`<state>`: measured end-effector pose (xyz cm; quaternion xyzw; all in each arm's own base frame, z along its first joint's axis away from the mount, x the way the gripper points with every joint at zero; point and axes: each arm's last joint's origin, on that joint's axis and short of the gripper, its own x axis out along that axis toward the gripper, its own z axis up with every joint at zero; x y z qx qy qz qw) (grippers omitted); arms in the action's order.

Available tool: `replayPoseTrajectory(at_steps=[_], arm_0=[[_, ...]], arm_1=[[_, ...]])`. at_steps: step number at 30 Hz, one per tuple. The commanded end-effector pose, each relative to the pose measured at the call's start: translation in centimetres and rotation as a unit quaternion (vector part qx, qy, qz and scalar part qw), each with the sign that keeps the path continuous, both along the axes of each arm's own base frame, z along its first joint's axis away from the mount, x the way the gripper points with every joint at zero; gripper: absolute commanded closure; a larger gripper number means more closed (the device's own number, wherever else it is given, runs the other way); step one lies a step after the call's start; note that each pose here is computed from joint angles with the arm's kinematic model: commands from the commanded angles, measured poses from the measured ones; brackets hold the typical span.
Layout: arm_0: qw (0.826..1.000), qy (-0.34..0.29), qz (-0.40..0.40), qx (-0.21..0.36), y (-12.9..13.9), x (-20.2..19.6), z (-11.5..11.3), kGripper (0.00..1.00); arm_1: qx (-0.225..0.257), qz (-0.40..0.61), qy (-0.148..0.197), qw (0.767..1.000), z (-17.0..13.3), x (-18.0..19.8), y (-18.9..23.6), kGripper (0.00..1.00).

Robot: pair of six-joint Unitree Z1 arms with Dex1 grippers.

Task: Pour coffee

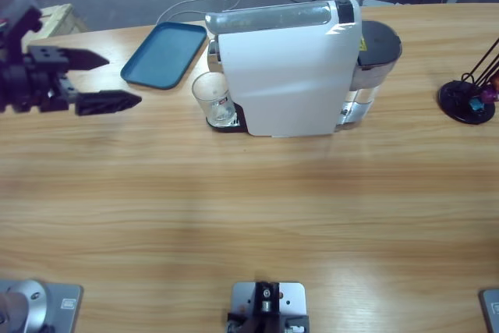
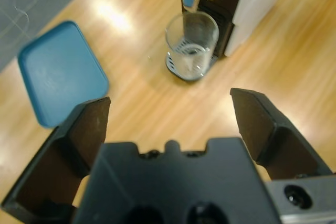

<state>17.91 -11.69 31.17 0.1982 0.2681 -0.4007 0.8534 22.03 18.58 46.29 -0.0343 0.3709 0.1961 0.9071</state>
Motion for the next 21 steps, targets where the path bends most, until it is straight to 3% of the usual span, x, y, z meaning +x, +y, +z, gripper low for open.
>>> replayPoseTrajectory(at_steps=[1,8,21], arm_0=[[0.998,0.049,0.025,0.0,0.7,-2.2,-1.0,0.018],[0.998,0.048,0.038,0.009,0.4,-1.5,-1.4,0.018],[0.997,0.058,0.045,0.008,0.4,-1.5,-1.8,0.018]], arm_1=[[-0.029,0.012,0.089,0.996,-5.7,9.0,4.7,1.0],[-0.038,0.019,0.12,0.992,-7.4,9.9,5.1,1.0],[-0.057,0.003,0.136,0.989,-9.6,11.8,5.0,1.0]])
